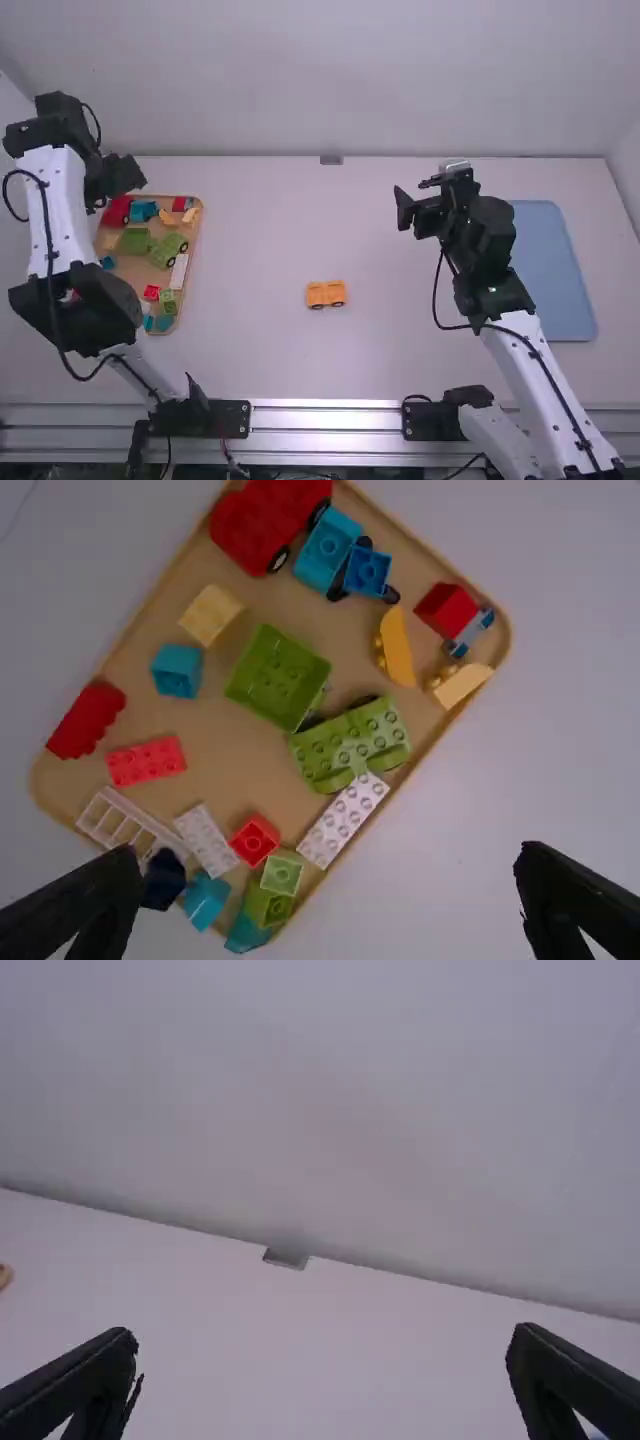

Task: Assemble lego blocks to make yellow taxi

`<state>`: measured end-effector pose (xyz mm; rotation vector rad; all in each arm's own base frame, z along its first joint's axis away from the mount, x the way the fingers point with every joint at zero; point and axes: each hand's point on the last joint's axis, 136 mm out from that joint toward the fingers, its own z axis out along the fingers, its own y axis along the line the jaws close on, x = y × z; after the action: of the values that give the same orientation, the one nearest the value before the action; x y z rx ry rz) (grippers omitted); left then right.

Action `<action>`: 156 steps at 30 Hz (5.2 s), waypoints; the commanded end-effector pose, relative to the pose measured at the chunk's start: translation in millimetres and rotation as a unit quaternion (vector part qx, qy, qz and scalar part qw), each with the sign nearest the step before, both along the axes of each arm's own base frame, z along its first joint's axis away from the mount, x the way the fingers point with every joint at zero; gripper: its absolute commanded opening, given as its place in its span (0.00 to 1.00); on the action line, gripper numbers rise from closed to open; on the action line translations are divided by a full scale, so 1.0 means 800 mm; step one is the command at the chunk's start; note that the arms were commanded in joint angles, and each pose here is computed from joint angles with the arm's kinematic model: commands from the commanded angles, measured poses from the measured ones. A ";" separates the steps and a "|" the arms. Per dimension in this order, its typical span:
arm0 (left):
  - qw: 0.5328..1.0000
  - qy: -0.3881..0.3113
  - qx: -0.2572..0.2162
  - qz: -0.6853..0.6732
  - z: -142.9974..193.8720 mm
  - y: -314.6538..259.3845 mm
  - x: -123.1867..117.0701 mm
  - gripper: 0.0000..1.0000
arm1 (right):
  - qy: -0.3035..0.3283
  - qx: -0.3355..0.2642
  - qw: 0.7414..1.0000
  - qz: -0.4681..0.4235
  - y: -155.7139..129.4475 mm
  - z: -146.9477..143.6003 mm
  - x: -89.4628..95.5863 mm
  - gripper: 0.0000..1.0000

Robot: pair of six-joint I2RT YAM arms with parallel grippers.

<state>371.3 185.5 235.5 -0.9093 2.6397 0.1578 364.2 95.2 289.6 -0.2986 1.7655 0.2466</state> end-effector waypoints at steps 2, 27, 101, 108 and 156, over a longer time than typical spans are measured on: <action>1.000 0.002 0.029 -0.002 0.022 0.006 -0.013 0.99 | -0.013 0.012 1.000 0.000 0.002 0.021 0.003 0.99; 0.994 0.007 0.109 0.030 0.027 0.087 -0.023 0.99 | -0.012 0.015 1.000 -0.001 0.002 0.021 0.003 0.99; 0.958 0.051 -0.005 -0.282 -0.308 0.165 0.033 0.49 | -0.006 0.017 0.999 0.035 0.034 0.019 -0.007 0.99; 0.958 0.065 -0.003 -0.279 -0.310 0.167 0.027 0.38 | -0.006 0.017 0.999 0.035 0.034 0.019 -0.007 0.99; 0.996 0.049 -0.035 0.066 -0.140 -0.210 -0.038 0.02 | 0.001 -0.003 1.000 0.022 0.019 0.010 -0.004 0.99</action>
<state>346.5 27.9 124.1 -0.9269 2.7794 0.1398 358.1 109.8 281.7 -0.3357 1.7944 0.2803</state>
